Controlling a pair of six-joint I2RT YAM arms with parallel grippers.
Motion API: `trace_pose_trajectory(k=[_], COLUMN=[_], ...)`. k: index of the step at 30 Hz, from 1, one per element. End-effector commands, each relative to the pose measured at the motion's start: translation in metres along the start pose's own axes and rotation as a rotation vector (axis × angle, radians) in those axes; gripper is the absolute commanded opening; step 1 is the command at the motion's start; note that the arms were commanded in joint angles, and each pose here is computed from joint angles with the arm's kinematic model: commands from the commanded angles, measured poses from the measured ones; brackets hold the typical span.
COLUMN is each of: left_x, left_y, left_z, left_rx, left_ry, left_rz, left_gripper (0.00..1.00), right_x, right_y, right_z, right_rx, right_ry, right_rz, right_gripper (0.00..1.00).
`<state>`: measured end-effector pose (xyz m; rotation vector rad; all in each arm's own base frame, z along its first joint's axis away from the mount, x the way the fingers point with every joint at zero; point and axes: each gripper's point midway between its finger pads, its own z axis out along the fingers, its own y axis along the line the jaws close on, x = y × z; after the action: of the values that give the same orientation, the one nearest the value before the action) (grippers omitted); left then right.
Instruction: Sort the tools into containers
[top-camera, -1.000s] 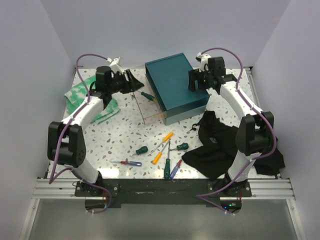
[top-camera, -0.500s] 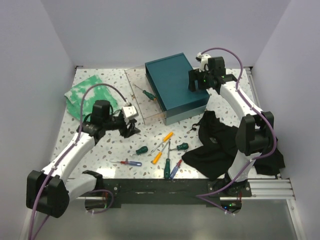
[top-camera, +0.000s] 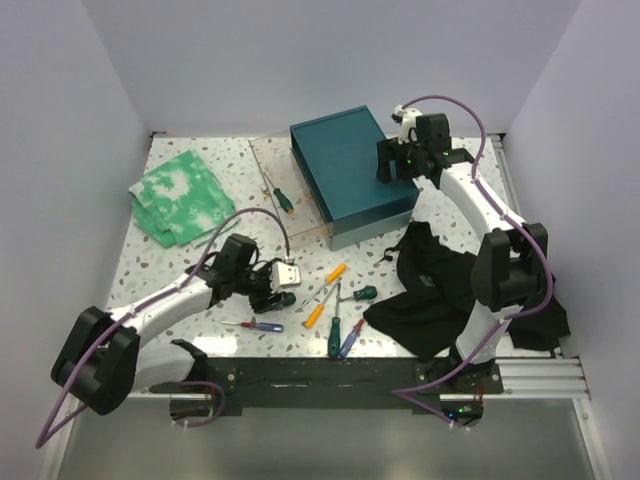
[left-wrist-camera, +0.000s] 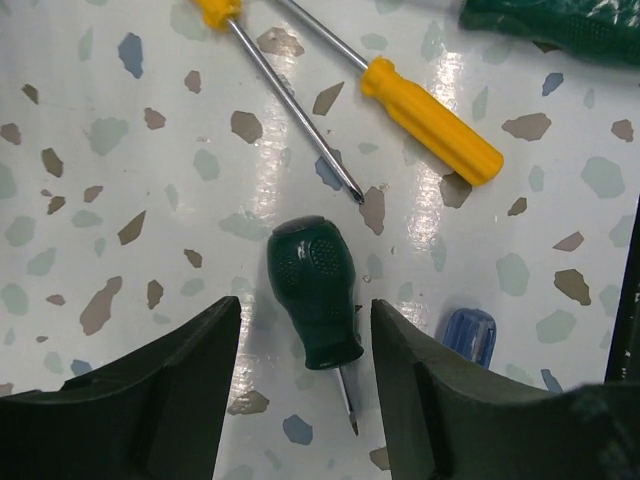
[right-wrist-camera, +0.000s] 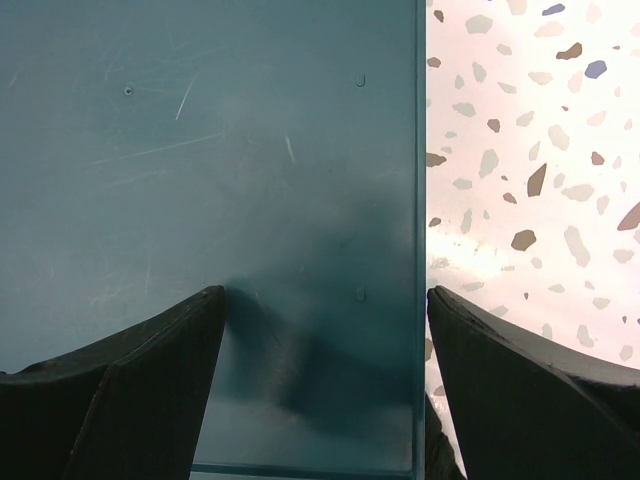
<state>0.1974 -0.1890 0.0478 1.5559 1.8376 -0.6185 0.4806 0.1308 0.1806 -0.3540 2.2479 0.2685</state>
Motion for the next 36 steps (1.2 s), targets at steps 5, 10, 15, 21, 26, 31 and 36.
trace_pose_trajectory(k=[5, 10, 15, 21, 26, 31, 36], left_x=[0.027, -0.009, -0.084, -0.196, -0.215, -0.189, -0.178], left_y=[0.007, 0.013, 0.037, 0.117, 0.192, 0.246, 0.269], left_z=[0.03, 0.008, -0.048, -0.122, -0.139, -0.105, -0.09], left_rx=[-0.001, -0.008, -0.119, -0.505, -0.716, -0.618, -0.485], left_ry=[0.114, 0.028, -0.174, -0.531, -0.681, -0.676, -0.72], left_rz=[0.035, 0.135, 0.338, 0.077, -0.45, -0.928, -1.032], left_gripper=[0.5, 0.04, 0.0, 0.0, 0.0, 0.0, 0.48], right_x=[-0.004, -0.004, -0.003, -0.003, -0.007, -0.007, -0.007], right_y=[0.001, 0.0, 0.001, 0.003, 0.004, 0.004, 0.003], right_z=[-0.016, -0.016, -0.012, -0.004, -0.003, -0.005, -0.008], right_rx=[0.007, 0.013, 0.007, -0.013, -0.014, -0.013, -0.01], right_ry=[-0.023, -0.019, -0.013, -0.01, -0.016, -0.017, -0.022], right_rz=[-0.03, -0.035, -0.031, -0.008, -0.007, -0.006, -0.016], right_gripper=[0.85, 0.85, 0.85, 0.85, 0.85, 0.85, 0.85])
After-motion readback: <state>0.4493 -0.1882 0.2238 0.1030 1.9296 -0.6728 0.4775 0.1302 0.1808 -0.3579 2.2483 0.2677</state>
